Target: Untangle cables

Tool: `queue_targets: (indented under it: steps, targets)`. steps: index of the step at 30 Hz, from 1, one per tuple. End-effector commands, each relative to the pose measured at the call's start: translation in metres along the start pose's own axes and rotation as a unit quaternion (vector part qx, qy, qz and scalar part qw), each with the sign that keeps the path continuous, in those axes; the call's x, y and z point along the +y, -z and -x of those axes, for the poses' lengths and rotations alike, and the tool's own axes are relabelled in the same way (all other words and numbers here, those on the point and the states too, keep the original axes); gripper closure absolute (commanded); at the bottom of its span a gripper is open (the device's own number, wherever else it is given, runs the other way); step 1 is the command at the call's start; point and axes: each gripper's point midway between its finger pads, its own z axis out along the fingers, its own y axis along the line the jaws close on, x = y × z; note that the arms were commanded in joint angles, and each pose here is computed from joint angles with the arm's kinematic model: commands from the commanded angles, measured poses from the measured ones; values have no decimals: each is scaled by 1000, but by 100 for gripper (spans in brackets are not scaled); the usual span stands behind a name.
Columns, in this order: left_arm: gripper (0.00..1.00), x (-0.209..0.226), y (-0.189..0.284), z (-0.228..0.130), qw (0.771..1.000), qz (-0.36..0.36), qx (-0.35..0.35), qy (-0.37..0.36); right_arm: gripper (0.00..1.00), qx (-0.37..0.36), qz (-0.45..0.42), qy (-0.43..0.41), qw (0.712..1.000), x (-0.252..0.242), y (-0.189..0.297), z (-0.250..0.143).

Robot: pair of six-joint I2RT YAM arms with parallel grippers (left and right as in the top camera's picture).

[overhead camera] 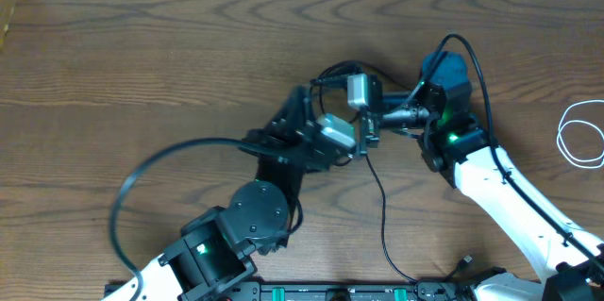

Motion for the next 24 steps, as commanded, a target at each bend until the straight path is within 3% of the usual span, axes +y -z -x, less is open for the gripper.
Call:
queue_targets:
  steps: [1,13,24]
  targets:
    - [93,33,-2,-6,992,70,17,103,1,-1,-30,-65,997,-7,-10,4]
    - [92,48,-9,-10,984,105,19,139,1,-9,13,-67,998,25,-41,14]
    - [93,91,4,-19,949,235,40,205,1,-6,5,-74,997,33,-56,15]
